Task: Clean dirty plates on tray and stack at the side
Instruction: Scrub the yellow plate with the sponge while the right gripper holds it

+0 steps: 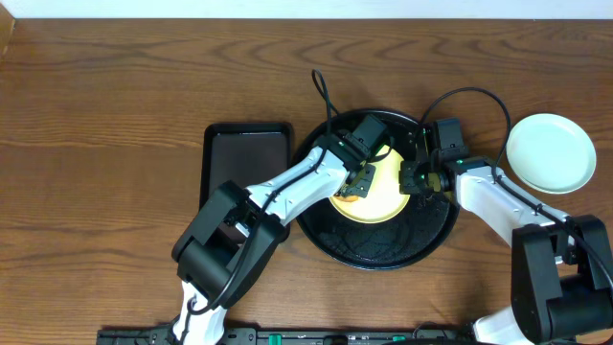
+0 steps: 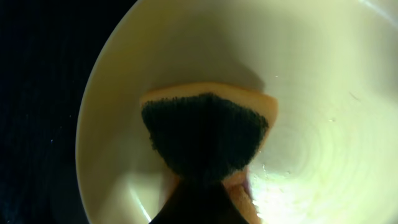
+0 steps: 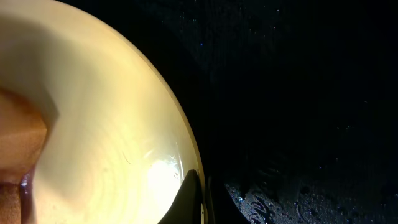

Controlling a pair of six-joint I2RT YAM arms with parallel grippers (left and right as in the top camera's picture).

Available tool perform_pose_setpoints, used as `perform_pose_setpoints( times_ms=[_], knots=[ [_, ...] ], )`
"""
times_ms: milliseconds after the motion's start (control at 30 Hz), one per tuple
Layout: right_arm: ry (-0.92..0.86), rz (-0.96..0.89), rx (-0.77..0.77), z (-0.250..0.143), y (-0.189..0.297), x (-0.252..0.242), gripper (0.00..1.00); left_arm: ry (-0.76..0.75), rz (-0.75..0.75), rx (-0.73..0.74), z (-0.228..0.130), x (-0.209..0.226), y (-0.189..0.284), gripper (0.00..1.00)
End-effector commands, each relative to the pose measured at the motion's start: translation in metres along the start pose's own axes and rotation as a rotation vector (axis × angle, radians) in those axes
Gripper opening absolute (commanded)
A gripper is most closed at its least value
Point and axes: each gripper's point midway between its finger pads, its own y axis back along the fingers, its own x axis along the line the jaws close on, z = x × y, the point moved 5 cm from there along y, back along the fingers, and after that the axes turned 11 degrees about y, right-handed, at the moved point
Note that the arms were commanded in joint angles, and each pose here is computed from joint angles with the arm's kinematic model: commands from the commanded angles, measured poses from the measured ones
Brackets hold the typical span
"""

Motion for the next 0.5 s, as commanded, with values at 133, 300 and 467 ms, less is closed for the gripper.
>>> perform_pose_setpoints(
  times_ms=[133,300,467],
  knots=[
    [0.002,-0.020,0.042,-0.009,-0.008,-0.001,0.01,0.071,0.058,0.029,-0.018,0.017,-0.014,0.08],
    [0.003,-0.020,0.042,-0.009,-0.008,-0.001,0.01,0.079,-0.054,0.146,-0.035,0.005,-0.023,0.08],
    [0.004,-0.019,0.043,-0.009,-0.008,-0.001,0.01,0.087,-0.171,0.256,-0.049,-0.010,-0.035,0.08]
  ],
)
